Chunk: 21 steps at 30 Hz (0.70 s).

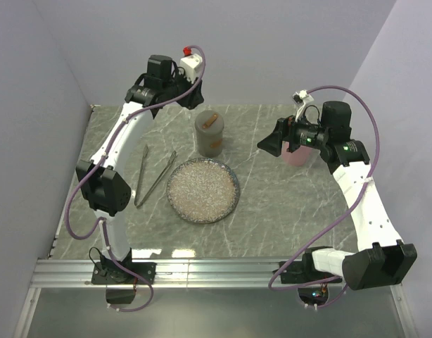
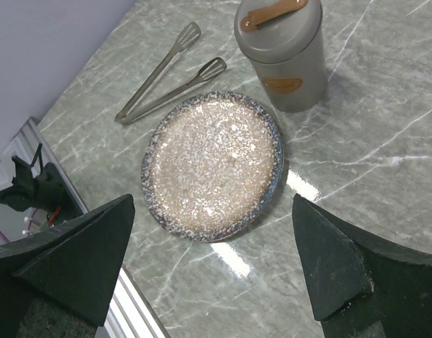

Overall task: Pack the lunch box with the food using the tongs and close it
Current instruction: Close the box lid on the packing box.

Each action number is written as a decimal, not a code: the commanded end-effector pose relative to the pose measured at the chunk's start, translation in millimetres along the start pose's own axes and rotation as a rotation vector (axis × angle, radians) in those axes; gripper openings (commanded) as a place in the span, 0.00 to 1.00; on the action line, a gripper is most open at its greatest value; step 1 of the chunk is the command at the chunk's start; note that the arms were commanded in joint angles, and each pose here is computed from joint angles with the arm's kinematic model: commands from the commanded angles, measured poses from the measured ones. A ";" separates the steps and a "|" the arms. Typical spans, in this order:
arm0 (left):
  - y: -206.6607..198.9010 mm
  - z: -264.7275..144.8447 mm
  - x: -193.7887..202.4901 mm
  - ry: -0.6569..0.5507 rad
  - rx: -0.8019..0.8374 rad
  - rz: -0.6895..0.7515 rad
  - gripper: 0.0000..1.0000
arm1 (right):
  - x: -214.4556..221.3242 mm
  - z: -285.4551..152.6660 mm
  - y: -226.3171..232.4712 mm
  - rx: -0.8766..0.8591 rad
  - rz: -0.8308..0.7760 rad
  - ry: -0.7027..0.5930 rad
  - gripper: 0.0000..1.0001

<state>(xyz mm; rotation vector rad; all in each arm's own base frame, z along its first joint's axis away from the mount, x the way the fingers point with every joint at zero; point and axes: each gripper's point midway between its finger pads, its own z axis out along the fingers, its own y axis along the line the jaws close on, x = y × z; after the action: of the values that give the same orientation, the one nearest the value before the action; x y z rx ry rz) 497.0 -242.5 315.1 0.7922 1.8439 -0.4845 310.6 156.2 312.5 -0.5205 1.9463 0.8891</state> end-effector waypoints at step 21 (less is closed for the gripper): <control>-24.2 49.9 73.6 0.210 -0.019 0.137 0.50 | -1.0 -7.1 6.8 -0.009 -0.038 -0.027 1.00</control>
<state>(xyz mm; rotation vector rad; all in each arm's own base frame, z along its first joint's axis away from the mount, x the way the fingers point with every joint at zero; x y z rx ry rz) 487.0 -273.8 228.4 0.9748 1.9748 -0.3603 306.5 156.2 306.3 -0.5165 1.9593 0.8978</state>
